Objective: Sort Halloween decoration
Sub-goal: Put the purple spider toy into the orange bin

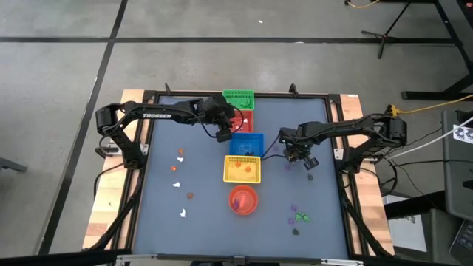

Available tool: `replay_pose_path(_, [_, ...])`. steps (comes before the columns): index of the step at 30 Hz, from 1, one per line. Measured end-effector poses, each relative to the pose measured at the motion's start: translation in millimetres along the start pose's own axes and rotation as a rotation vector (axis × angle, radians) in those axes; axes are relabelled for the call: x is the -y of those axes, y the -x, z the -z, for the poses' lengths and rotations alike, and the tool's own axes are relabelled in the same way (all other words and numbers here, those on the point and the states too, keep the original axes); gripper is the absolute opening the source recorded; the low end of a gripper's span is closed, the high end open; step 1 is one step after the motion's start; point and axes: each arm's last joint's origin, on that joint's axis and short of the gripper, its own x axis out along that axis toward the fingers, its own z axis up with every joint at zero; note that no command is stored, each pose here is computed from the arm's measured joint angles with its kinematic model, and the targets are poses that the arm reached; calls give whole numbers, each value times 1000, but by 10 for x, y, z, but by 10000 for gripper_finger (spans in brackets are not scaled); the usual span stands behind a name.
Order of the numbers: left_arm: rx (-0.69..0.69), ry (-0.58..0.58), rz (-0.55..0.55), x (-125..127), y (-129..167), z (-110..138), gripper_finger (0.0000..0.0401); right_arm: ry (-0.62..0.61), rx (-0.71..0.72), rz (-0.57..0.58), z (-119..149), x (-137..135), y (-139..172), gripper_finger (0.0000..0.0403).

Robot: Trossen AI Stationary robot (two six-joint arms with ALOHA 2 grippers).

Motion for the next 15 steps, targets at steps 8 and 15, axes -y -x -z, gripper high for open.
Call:
replay_pose_path(8, [0, 0, 0, 0, 0, -1, 132, -1, 2, 2, -25, 27, 40, 13])
replay_pose_path(15, [0, 0, 0, 0, 0, -1, 132, -3, 19, 44, -120, 131, 209, 9])
